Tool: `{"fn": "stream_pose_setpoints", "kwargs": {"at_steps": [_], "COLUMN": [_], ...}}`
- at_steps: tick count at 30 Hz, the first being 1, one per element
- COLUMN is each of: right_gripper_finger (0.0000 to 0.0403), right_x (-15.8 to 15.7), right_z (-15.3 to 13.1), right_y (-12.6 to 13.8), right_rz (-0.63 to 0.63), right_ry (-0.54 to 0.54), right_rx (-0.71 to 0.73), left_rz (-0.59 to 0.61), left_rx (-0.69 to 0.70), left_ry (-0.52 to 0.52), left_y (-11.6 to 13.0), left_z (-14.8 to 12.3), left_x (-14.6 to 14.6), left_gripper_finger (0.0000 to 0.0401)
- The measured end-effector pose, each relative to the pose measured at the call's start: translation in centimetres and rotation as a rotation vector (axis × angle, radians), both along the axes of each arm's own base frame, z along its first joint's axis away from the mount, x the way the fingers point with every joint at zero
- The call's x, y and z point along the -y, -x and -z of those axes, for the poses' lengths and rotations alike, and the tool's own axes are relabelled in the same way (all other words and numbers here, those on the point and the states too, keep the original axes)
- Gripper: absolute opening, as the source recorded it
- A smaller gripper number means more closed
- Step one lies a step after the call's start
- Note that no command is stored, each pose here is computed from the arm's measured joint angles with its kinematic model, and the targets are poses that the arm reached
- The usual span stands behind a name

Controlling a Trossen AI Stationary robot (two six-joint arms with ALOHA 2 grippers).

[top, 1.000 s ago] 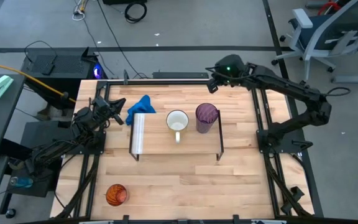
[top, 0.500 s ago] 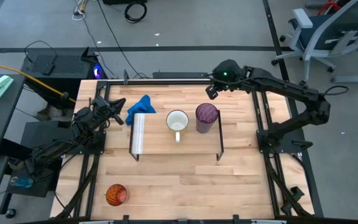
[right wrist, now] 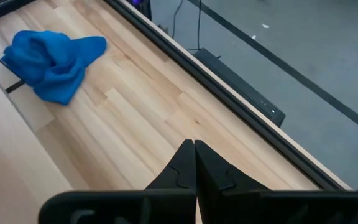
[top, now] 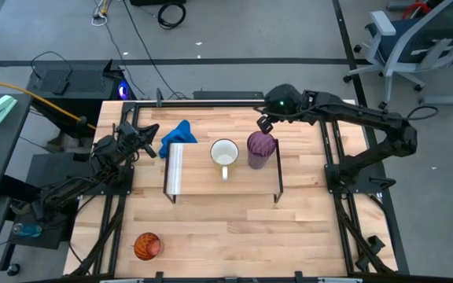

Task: Stack small to large cups/mugs on shelf
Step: Adjust the violet cup on the shelf, then put the orange cup on the shelf

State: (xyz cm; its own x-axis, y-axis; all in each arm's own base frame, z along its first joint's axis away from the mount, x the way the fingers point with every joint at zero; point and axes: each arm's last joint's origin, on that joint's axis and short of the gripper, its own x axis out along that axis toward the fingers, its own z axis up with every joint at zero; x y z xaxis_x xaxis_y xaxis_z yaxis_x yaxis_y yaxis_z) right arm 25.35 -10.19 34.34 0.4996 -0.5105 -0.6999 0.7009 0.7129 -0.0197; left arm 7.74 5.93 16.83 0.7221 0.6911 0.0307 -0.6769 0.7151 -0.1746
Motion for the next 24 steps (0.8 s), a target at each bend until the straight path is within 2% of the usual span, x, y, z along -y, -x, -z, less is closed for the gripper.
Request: {"fn": "stream_pose_setpoints", "kwargs": {"at_steps": [24], "right_gripper_finger": [0.0], "right_x": [-0.87], "right_z": [0.44], "right_y": [0.35], "right_rz": [0.056], "right_ry": [0.005], "right_rx": [-0.069], "left_rz": [0.0], "left_rx": [-0.002], "left_ry": [-0.001], "left_y": [0.0], "left_z": [0.01], "left_x": [0.0], "left_gripper_finger": [0.0027]}}
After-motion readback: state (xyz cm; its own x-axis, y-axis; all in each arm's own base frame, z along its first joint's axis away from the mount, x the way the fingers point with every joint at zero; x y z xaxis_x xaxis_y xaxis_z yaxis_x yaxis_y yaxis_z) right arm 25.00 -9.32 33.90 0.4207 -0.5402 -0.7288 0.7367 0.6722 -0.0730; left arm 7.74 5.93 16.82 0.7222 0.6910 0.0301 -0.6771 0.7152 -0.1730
